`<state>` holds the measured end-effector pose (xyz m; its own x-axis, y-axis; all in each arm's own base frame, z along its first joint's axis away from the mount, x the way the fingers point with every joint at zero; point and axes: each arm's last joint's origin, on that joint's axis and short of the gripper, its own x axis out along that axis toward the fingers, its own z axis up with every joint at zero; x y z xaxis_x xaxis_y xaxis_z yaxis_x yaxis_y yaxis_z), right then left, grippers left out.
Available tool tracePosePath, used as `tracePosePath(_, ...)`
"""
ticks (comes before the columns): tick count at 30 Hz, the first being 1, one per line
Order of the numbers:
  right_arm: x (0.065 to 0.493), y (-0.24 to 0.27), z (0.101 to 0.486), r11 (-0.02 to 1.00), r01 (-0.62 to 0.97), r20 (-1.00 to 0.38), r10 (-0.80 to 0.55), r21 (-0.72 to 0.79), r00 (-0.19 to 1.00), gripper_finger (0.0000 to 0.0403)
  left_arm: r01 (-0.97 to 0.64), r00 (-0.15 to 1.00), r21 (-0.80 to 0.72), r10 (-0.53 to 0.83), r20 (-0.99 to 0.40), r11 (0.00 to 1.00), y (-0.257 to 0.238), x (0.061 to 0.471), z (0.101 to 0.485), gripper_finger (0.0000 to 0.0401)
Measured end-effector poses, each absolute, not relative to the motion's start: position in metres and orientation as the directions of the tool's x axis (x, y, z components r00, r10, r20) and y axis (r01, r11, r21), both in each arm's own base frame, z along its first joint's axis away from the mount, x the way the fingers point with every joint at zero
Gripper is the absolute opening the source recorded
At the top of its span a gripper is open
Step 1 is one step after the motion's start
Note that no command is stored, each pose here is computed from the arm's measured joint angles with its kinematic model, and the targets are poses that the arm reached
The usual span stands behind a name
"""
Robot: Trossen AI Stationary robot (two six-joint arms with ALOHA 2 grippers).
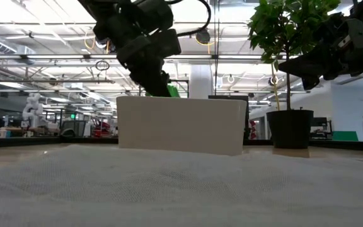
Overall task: Pick and placing Produce into tupperware
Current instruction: Put the green pear into the gray bin
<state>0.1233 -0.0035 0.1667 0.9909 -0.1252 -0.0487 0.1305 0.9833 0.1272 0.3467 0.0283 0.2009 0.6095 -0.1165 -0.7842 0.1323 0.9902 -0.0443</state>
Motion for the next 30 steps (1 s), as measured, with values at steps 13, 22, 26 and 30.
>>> tracePosePath(13,0.123,-0.003,0.167,0.983,0.131,-0.048,-0.126,0.127,0.991,0.0000,0.143,0.612,-0.045,-0.124,-0.781,0.989,0.023,0.344,0.193,0.0195)
tracePosePath(22,0.123,-0.004,0.167,0.983,0.132,-0.049,-0.126,0.127,0.991,0.0000,0.143,0.598,-0.057,-0.132,-0.790,0.988,0.019,0.345,0.188,0.0195)
tracePosePath(26,0.123,-0.004,0.167,0.983,0.132,-0.049,-0.127,0.127,0.991,0.0000,0.153,0.592,-0.056,-0.137,-0.794,0.987,0.017,0.348,0.182,0.0195)
tracePosePath(30,0.123,-0.003,0.167,0.983,0.131,-0.050,-0.126,0.127,0.991,0.0000,0.153,0.582,-0.058,-0.137,-0.802,0.987,0.017,0.350,0.177,0.0195)
